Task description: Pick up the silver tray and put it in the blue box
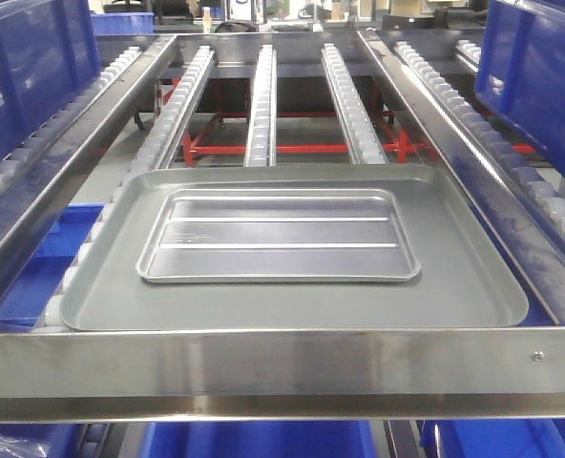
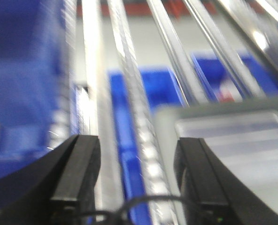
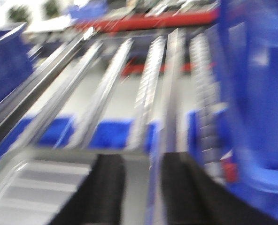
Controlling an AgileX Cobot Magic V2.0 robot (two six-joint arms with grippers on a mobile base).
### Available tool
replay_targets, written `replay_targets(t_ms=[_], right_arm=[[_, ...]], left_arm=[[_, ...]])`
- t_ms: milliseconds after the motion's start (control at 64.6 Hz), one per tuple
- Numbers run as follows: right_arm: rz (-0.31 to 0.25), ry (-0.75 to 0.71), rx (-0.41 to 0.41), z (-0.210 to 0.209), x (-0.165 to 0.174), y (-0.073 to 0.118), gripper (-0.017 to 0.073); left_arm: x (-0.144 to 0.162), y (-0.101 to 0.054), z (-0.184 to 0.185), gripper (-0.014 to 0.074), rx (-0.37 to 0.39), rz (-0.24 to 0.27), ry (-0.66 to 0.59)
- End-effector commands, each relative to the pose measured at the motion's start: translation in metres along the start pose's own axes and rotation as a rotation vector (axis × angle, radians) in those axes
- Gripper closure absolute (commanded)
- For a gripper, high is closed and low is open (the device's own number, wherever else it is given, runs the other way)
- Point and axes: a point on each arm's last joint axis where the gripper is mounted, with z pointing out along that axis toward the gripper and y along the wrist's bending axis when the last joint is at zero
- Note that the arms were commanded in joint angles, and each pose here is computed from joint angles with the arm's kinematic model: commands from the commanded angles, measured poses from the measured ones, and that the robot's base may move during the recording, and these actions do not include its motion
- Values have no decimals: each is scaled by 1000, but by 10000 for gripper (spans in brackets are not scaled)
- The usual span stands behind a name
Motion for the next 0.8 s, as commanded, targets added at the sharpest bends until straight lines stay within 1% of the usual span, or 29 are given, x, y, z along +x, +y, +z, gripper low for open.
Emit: replay_targets(t_ms=[0, 93, 186, 248, 294, 325, 356, 387, 402, 464, 542, 588, 635, 681, 743, 789], right_arm=[[-6, -17, -76, 19, -22, 14, 95], [-18, 106, -123, 46, -21, 27, 75], [-26, 207, -137, 71, -17, 36, 75], [-30, 249, -133, 87, -14, 38, 75], [-33, 286, -128, 98, -13, 40, 75], [-37, 328, -122, 105, -12, 41, 75], [-41, 380, -115, 112, -11, 43, 75], [-46, 437, -107, 119, -10, 44, 75], [-49, 480, -101, 123, -7, 44, 75], [-57, 572, -89, 139, -7, 47, 75], [-64, 649, -78, 161, -5, 51, 75], [-66, 676, -74, 173, -3, 53, 75], [-68, 706, -69, 184, -1, 54, 76], [-70, 737, -64, 195, 3, 56, 80], [-73, 771, -59, 208, 8, 57, 81], [-72, 795, -54, 218, 14, 58, 81]], left_arm=[[-25, -15, 17, 270, 79, 27, -44], [-37, -36, 39, 220, 165, 57, 21], [-46, -60, 60, 215, 244, 80, 62], [-49, -73, 76, 215, 271, 105, 74], [-48, -80, 86, 215, 289, 95, 87], [-47, -83, 94, 215, 294, 79, 110], [-46, -87, 102, 215, 299, 55, 150], [-44, -89, 107, 215, 300, 48, 201], [-44, -90, 112, 215, 297, 47, 225], [-41, -95, 130, 215, 275, 45, 337], [-37, -97, 154, 215, 208, 32, 425], [-38, -97, 167, 215, 156, 12, 457], [-36, -96, 180, 215, 84, -4, 492], [-34, -95, 189, 215, 31, -10, 526], [-29, -95, 205, 215, -21, -19, 561], [-27, -97, 214, 215, -35, -36, 572]])
